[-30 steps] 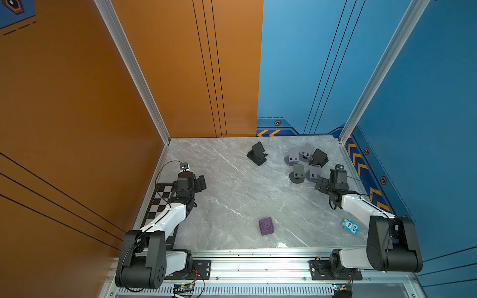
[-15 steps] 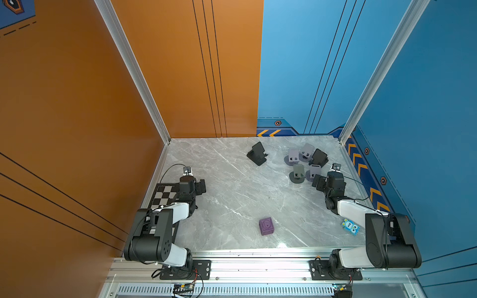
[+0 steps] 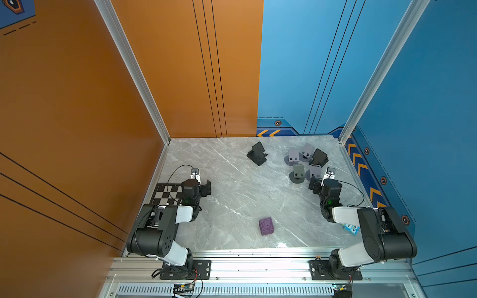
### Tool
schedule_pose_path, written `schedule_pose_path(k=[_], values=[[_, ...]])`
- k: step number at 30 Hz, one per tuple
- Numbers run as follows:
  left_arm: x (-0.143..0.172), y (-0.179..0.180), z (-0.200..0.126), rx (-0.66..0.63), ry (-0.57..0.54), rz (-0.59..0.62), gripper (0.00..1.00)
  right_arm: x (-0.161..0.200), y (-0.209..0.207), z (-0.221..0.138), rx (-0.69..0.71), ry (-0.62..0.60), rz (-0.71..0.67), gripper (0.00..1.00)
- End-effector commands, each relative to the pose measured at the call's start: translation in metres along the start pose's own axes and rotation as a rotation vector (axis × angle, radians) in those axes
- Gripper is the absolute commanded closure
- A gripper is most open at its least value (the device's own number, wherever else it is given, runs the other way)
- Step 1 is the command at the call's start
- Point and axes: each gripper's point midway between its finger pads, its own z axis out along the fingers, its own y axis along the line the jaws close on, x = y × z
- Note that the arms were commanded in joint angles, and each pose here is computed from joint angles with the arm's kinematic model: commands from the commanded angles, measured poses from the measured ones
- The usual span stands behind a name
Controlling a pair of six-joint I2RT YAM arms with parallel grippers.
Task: Open the phone stand
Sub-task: Reset both arms
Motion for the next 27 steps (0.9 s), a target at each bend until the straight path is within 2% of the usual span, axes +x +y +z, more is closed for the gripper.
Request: schedule_pose_path(k=[1, 27], values=[[-0.0146, 0.0030, -0.0005, -0.016, -0.067, 0.009, 0.02, -0.0079, 0.0034, -0.0001, -0.024, -0.055, -0.007, 0.00], [-0.0150, 0.0049, 0.0027, 0.012, -0.062, -0.017, 0.02, -0.0068, 0.0035, 0.0014, -0.045, -0.036, 0.002, 0.00]])
